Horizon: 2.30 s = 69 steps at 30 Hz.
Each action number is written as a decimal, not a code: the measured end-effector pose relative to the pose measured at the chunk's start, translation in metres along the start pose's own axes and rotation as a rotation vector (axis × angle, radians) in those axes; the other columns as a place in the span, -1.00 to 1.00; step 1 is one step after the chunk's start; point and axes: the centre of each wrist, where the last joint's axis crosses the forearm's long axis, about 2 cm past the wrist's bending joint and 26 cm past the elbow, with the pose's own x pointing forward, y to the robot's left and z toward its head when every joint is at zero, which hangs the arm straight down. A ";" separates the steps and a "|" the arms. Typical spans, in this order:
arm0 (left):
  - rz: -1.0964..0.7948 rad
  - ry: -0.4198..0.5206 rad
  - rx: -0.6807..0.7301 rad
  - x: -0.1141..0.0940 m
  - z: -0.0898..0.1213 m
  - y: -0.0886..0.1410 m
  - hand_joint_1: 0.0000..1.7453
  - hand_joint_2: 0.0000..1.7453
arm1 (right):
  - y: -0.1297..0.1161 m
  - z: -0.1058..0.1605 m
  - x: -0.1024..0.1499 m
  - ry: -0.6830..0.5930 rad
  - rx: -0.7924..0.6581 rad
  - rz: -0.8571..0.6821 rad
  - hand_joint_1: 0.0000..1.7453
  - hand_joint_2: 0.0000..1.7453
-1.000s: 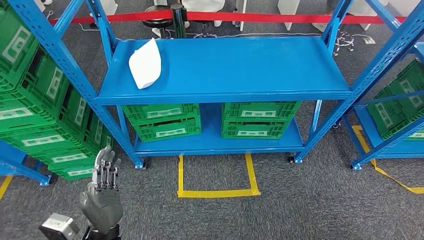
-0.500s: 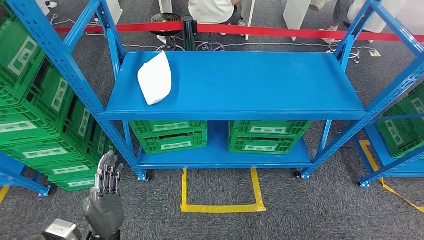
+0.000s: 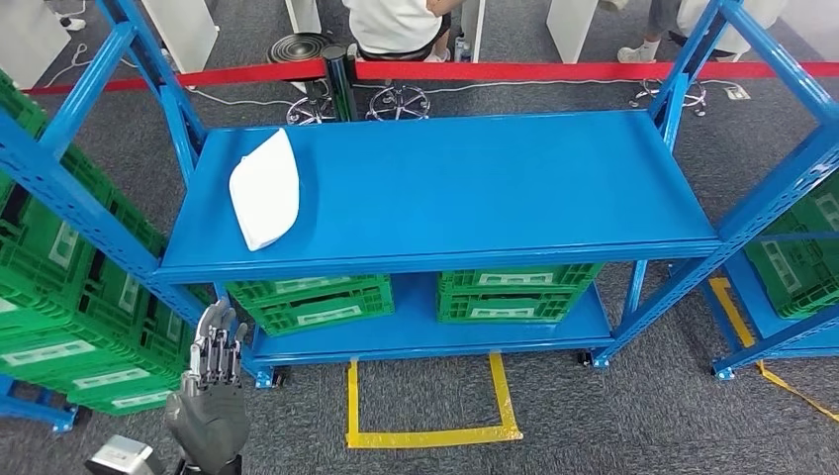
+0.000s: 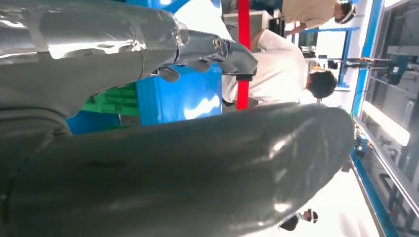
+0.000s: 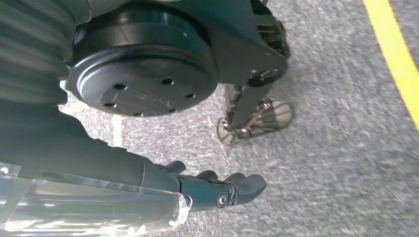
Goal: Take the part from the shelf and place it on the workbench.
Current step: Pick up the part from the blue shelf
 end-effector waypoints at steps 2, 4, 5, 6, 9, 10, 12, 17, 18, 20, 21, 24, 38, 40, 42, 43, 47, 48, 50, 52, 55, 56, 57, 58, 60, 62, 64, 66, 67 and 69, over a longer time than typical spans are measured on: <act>-0.001 0.004 -0.002 -0.001 0.001 0.000 -1.00 -1.00 | 0.000 0.000 -0.001 0.001 -0.001 0.001 -1.00 1.00; -0.002 0.010 -0.003 -0.002 0.002 0.000 -1.00 -1.00 | 0.000 0.000 0.000 0.001 0.000 0.001 -1.00 1.00; -0.001 0.012 -0.004 -0.002 0.003 0.000 -1.00 -1.00 | 0.000 0.000 0.000 -0.001 0.000 0.001 -1.00 1.00; 0.000 0.013 -0.004 -0.002 0.003 -0.001 -1.00 -1.00 | 0.001 0.000 0.002 -0.003 0.001 0.000 -1.00 1.00; 0.012 0.009 -0.005 -0.002 0.001 -0.001 -1.00 -1.00 | 0.003 -0.002 0.007 -0.009 0.005 -0.001 -1.00 1.00; 0.017 0.010 -0.005 -0.002 0.001 -0.001 -1.00 -1.00 | 0.003 -0.002 0.008 -0.009 0.006 -0.001 -1.00 1.00; 0.025 0.011 -0.007 -0.002 0.001 -0.002 -1.00 -1.00 | 0.003 -0.002 0.007 -0.006 0.005 0.000 -1.00 1.00; 0.031 0.007 -0.006 -0.002 0.002 -0.002 -1.00 -1.00 | 0.001 -0.001 0.004 0.003 -0.001 0.005 -1.00 1.00; 0.031 0.005 -0.005 -0.002 0.002 -0.002 -1.00 -1.00 | 0.000 -0.001 0.003 0.004 -0.001 0.007 -1.00 1.00; 0.031 0.002 0.000 -0.002 0.003 -0.002 -1.00 -1.00 | 0.000 -0.001 0.002 0.006 0.000 0.013 -1.00 1.00; 0.031 0.000 0.002 -0.002 0.004 -0.002 -1.00 -1.00 | 0.000 -0.001 0.002 0.007 0.001 0.017 -1.00 1.00; 0.032 -0.002 0.006 -0.001 0.006 -0.002 -1.00 -1.00 | 0.001 0.000 0.001 0.004 0.005 0.030 -1.00 1.00; 0.045 -0.008 -0.017 0.000 0.006 -0.003 -1.00 -1.00 | 0.004 0.000 0.004 0.012 0.012 0.024 -1.00 1.00; 0.048 -0.013 -0.023 0.000 0.004 -0.003 -1.00 -1.00 | 0.004 0.000 0.004 0.012 0.011 0.022 -1.00 1.00; 0.052 -0.016 -0.029 0.000 0.003 -0.004 -1.00 -1.00 | 0.004 0.000 0.004 0.009 0.011 0.021 -1.00 1.00; 0.054 -0.017 -0.031 -0.001 0.002 -0.004 -1.00 -1.00 | 0.004 0.000 0.004 0.007 0.011 0.020 -1.00 1.00; 0.056 -0.019 -0.037 -0.001 0.001 -0.004 -1.00 -1.00 | 0.004 0.000 0.004 0.003 0.011 0.019 -1.00 1.00; 0.056 -0.019 -0.037 -0.002 0.001 -0.004 -1.00 -1.00 | 0.004 0.000 0.004 0.003 0.010 0.019 -1.00 1.00; 0.056 -0.021 -0.038 -0.002 0.000 -0.004 -1.00 -1.00 | 0.004 0.000 0.004 0.003 0.010 0.019 -1.00 1.00; 0.057 -0.022 -0.040 -0.002 0.000 -0.004 -1.00 -1.00 | 0.004 0.000 0.004 0.002 0.010 0.019 -1.00 1.00; 0.064 -0.026 -0.053 -0.002 -0.001 -0.005 -1.00 -1.00 | 0.004 0.000 0.003 -0.001 0.010 0.017 -1.00 1.00; 0.069 -0.029 -0.060 -0.002 -0.002 -0.005 -1.00 -1.00 | 0.004 0.000 0.004 -0.002 0.009 0.016 -1.00 1.00; 0.075 -0.032 -0.066 -0.002 -0.003 -0.006 -1.00 -1.00 | 0.004 0.000 0.004 -0.004 0.008 0.014 -1.00 1.00; 0.081 -0.034 -0.072 -0.002 -0.004 -0.007 -1.00 -1.00 | 0.004 0.000 0.004 -0.004 0.007 0.012 -1.00 1.00; 0.092 -0.042 -0.086 -0.002 -0.007 -0.009 -1.00 -1.00 | 0.003 -0.001 0.004 -0.005 0.005 0.010 -1.00 1.00; 0.102 -0.054 -0.100 -0.002 -0.011 -0.012 -1.00 -1.00 | 0.002 -0.001 0.004 -0.006 0.002 0.010 -1.00 1.00; 0.111 -0.064 -0.109 -0.003 -0.014 -0.015 -1.00 -1.00 | 0.001 -0.001 0.004 -0.009 -0.001 0.009 -1.00 1.00; 0.118 -0.070 -0.115 -0.003 -0.016 -0.017 -1.00 -1.00 | 0.000 -0.002 0.005 -0.015 -0.005 0.008 -1.00 1.00; 0.120 -0.071 -0.116 -0.003 -0.017 -0.018 -1.00 -1.00 | 0.000 -0.002 0.005 -0.017 -0.006 0.008 -1.00 1.00; 0.123 -0.071 -0.116 -0.004 -0.018 -0.020 -1.00 -1.00 | -0.001 -0.002 0.005 -0.021 -0.008 0.007 -1.00 1.00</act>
